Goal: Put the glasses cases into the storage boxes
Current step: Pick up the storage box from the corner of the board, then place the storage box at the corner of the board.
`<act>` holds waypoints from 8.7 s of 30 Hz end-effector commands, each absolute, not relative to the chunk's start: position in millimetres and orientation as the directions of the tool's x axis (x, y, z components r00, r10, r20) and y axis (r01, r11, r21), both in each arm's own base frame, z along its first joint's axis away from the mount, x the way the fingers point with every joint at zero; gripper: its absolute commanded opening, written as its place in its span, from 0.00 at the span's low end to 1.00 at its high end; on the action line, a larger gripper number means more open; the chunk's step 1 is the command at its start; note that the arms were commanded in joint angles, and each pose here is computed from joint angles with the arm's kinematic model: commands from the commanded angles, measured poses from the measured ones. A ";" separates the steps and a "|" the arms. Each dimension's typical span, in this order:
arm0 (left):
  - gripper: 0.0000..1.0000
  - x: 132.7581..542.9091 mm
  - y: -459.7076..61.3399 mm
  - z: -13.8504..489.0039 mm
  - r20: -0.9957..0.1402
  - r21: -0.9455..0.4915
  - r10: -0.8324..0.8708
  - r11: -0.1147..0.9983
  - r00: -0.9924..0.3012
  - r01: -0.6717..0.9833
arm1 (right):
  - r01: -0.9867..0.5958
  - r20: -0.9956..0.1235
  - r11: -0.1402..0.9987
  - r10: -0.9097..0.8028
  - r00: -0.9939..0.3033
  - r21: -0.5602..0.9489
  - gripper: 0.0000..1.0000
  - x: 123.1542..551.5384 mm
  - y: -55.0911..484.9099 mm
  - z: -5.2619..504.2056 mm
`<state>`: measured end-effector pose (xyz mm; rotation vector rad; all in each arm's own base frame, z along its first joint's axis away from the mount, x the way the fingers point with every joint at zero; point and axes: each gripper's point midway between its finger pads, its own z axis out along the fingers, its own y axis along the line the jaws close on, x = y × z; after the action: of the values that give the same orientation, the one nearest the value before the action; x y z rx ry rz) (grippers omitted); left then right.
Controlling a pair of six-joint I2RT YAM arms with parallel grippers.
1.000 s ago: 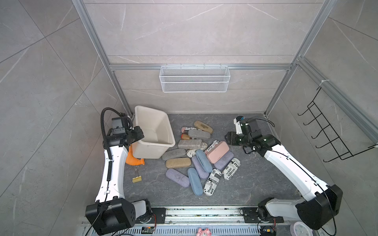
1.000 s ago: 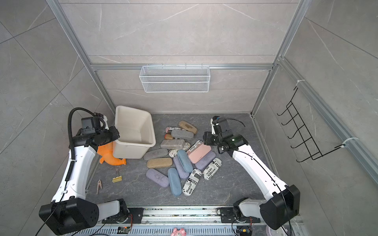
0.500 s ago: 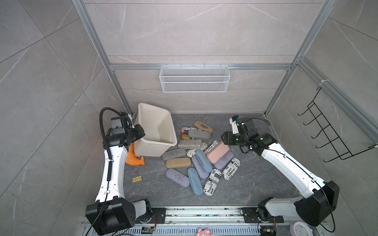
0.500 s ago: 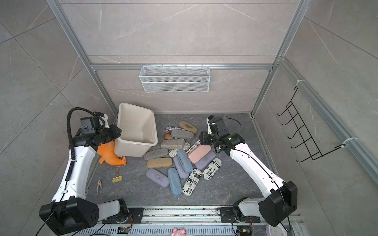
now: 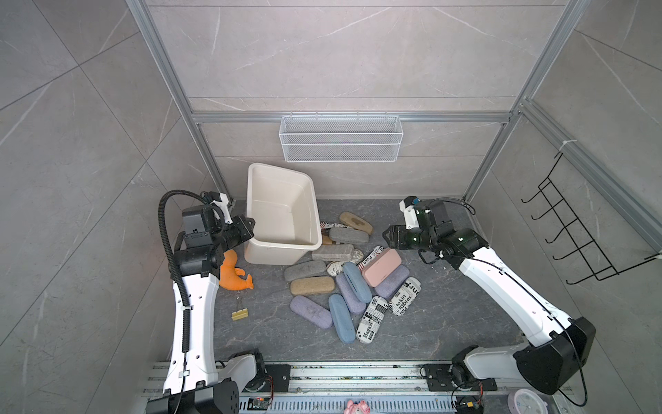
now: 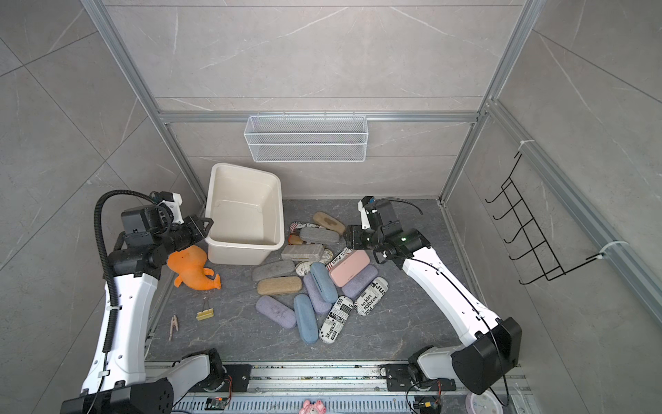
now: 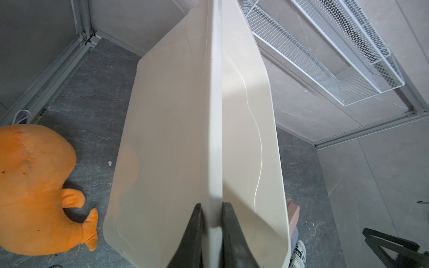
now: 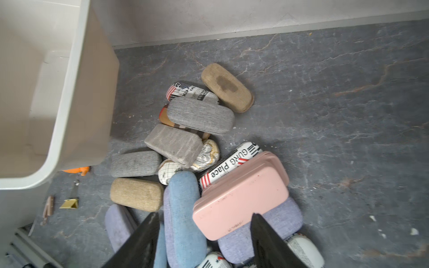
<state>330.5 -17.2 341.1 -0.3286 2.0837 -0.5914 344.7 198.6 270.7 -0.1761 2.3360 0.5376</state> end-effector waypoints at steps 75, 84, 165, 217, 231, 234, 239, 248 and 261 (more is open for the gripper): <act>0.00 295.0 -105.4 288.4 -0.700 -0.596 -0.381 0.778 -0.605 0.199 | 0.035 -0.135 0.601 0.235 -0.963 0.798 0.58 317.9 433.9 99.8; 0.00 296.1 -108.1 284.1 -0.688 -0.608 -0.383 0.768 -0.616 0.202 | 0.044 -0.124 0.583 0.245 -0.961 0.811 0.55 317.7 438.8 87.4; 0.79 259.2 -27.3 393.9 -0.917 -0.253 -0.235 0.967 -0.323 0.012 | -0.400 -0.611 0.722 0.040 -0.791 0.564 0.00 368.7 410.0 269.5; 0.75 283.2 -67.3 289.3 -0.760 -0.488 -0.392 0.871 -0.518 0.058 | -0.255 -0.736 0.781 0.348 -0.581 0.571 0.00 418.8 242.2 428.7; 0.74 281.7 -69.0 284.7 -0.757 -0.486 -0.382 0.872 -0.530 0.066 | -0.016 -0.725 0.837 0.464 -0.510 0.547 0.00 441.3 128.7 404.2; 0.74 282.1 -69.5 284.1 -0.756 -0.487 -0.382 0.871 -0.532 0.067 | 0.032 -0.708 0.824 0.505 -0.494 0.565 0.00 445.9 99.0 400.2; 0.74 283.5 -72.1 281.4 -0.749 -0.496 -0.383 0.865 -0.540 0.074 | 0.098 -0.654 0.785 0.572 -0.495 0.612 0.00 454.7 57.4 378.6; 0.73 286.1 -75.4 276.0 -0.735 -0.504 -0.380 0.860 -0.561 0.077 | 0.138 -0.606 0.770 0.587 -0.538 0.623 0.00 470.6 34.2 347.8; 0.73 289.4 -81.9 271.7 -0.719 -0.516 -0.370 0.851 -0.588 0.096 | 0.348 -0.458 0.678 0.711 -0.533 0.647 0.00 424.2 -30.2 244.7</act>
<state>285.7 -74.7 260.4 -0.2371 2.1460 -0.6048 438.7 -22.5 264.7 0.7545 2.1348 0.6322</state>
